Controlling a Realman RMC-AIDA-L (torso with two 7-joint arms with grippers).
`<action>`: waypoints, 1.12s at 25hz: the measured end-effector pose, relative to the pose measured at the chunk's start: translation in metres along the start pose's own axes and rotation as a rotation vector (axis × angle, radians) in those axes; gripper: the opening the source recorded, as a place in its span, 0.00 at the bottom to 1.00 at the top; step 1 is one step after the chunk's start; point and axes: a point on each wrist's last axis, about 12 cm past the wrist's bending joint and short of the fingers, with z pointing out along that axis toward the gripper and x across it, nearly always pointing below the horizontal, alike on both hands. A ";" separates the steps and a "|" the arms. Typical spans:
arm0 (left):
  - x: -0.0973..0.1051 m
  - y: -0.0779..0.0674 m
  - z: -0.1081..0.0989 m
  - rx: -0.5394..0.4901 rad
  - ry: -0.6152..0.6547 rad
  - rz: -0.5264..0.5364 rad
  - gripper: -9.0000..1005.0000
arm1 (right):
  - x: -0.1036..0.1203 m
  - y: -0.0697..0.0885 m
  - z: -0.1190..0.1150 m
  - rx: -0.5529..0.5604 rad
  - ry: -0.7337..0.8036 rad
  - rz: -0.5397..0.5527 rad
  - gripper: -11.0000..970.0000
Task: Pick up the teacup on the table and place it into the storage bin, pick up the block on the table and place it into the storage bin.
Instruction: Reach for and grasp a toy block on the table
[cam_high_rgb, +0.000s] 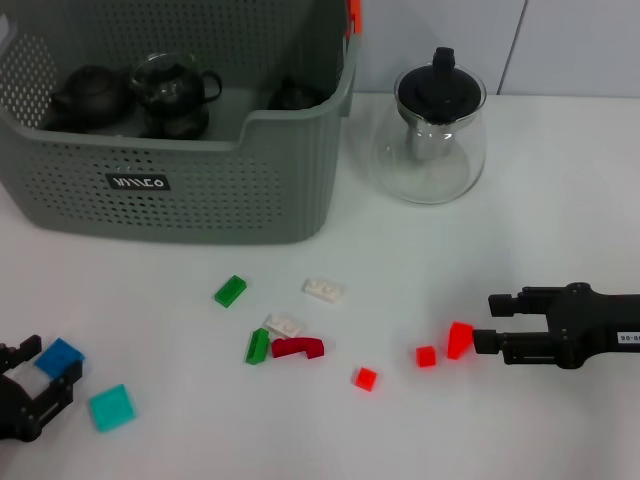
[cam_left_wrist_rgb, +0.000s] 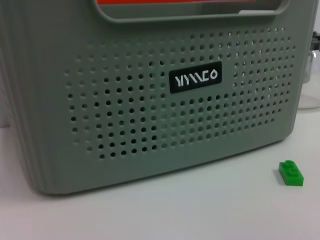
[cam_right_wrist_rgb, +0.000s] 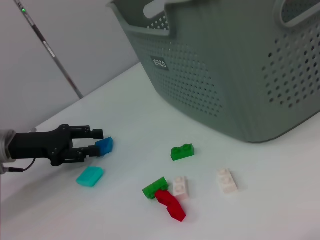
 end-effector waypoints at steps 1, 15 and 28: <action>0.000 0.000 0.001 0.000 0.001 -0.002 0.59 | 0.000 0.000 0.000 0.000 0.000 0.000 0.76; 0.002 0.000 0.002 -0.005 0.012 -0.002 0.57 | 0.000 0.000 0.001 -0.001 -0.001 0.000 0.76; -0.001 0.009 0.001 -0.028 0.032 -0.083 0.49 | 0.000 0.000 0.001 -0.001 -0.001 0.002 0.76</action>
